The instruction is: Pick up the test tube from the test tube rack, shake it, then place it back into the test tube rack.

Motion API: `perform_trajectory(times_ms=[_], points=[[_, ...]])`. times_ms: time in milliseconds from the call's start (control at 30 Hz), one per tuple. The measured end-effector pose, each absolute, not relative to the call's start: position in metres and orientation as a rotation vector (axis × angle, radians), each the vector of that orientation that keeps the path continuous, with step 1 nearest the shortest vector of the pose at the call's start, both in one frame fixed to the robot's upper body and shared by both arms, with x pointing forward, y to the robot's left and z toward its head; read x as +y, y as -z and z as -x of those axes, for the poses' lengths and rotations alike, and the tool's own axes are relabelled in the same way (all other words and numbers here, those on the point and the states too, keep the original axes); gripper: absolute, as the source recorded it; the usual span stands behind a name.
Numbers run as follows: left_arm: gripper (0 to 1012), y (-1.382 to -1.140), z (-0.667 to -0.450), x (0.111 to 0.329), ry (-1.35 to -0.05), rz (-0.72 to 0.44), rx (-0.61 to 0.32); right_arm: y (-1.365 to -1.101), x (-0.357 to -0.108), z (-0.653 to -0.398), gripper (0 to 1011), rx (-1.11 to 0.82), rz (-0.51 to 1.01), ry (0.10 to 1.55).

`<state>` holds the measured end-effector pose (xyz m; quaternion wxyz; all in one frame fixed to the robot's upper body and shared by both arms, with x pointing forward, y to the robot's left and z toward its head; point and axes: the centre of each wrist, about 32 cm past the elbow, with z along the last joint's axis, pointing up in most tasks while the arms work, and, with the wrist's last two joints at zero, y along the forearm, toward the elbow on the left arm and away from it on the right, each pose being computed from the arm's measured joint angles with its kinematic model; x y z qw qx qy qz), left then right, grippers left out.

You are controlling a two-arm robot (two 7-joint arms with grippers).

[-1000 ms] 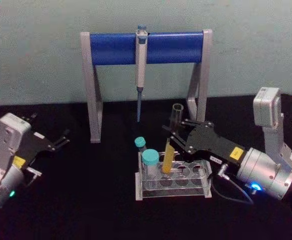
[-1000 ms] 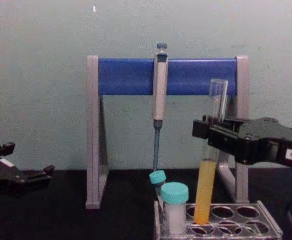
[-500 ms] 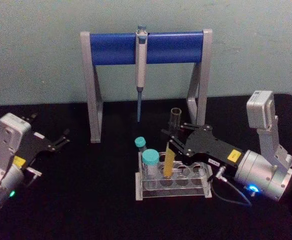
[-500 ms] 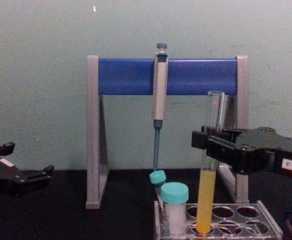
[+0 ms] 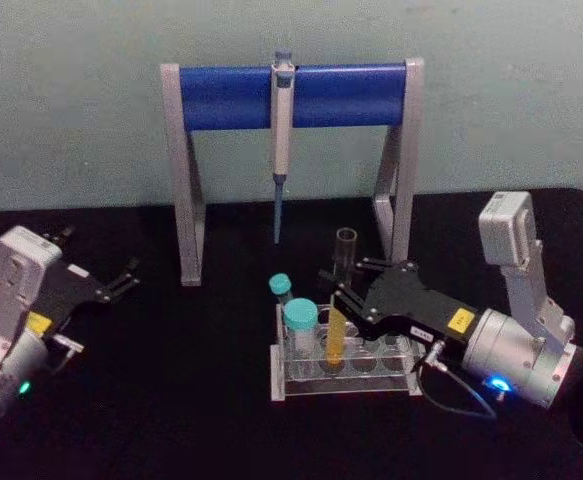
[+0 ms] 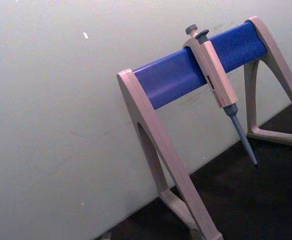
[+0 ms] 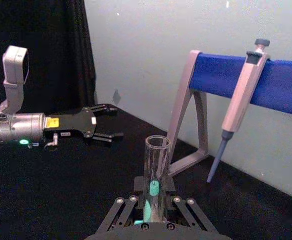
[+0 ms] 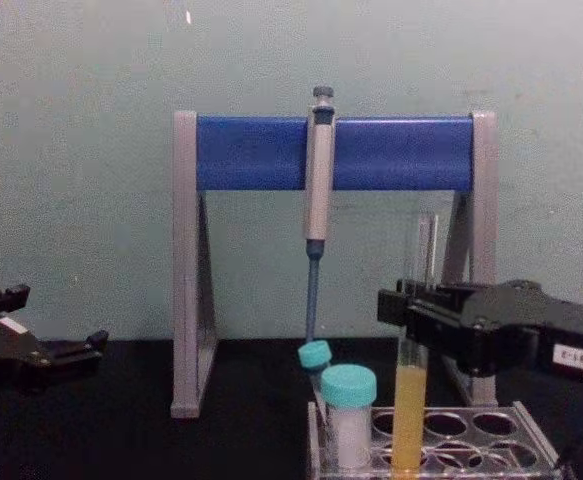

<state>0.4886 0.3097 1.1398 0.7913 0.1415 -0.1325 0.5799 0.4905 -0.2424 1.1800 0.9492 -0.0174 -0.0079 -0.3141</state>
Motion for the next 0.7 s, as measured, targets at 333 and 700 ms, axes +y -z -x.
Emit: perform_trajectory(times_ms=[333, 700], points=[[1001, -1.14, -0.489, 0.31, -1.248, -0.304, -0.285, -1.174, -0.241, -0.493, 233, 0.003, 0.05, 0.641], [1001, -1.14, -0.489, 0.31, -1.248, -0.305, -0.285, -1.167, -0.24, -0.494, 233, 0.026, 0.06, 0.645]])
